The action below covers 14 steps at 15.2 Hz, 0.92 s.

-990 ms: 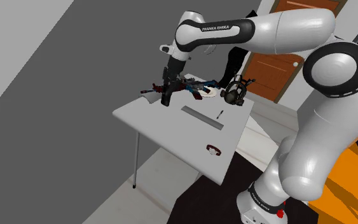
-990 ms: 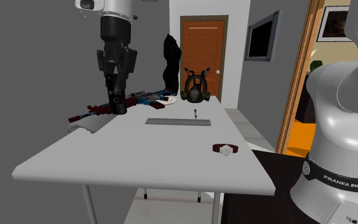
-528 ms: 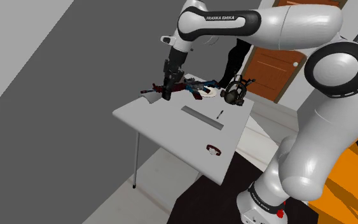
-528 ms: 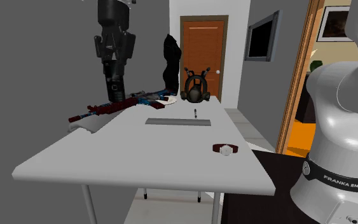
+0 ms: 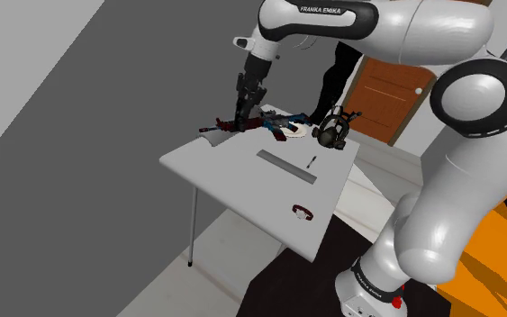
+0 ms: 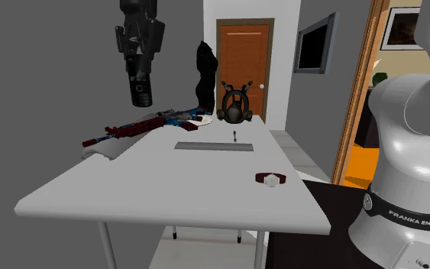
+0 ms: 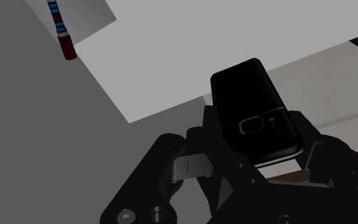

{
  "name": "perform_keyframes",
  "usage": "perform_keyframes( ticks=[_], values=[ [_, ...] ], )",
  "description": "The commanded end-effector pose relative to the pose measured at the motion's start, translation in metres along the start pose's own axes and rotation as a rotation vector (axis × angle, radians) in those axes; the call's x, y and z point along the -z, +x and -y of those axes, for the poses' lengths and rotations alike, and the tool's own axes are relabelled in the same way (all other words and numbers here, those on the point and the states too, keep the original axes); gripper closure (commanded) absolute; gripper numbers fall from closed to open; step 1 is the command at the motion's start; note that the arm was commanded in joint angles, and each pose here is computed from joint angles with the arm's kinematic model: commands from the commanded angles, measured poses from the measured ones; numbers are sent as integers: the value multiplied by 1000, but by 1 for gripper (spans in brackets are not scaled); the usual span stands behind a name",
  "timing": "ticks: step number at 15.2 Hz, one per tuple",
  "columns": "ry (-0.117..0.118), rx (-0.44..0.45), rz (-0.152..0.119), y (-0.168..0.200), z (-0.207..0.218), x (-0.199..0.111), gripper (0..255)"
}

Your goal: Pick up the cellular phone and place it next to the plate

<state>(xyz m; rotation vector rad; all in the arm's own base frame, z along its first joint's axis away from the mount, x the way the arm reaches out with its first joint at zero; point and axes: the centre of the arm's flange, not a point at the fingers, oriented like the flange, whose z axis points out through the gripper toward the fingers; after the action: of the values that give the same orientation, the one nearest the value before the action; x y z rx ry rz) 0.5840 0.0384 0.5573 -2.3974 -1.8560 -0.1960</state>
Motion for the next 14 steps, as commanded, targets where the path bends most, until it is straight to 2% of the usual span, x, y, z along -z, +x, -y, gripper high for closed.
perform_keyframes(
  ticks=[1,14],
  values=[
    [0,0,0,-21,-10,4,255],
    [0,0,0,-177,-77,31,255]
  ],
)
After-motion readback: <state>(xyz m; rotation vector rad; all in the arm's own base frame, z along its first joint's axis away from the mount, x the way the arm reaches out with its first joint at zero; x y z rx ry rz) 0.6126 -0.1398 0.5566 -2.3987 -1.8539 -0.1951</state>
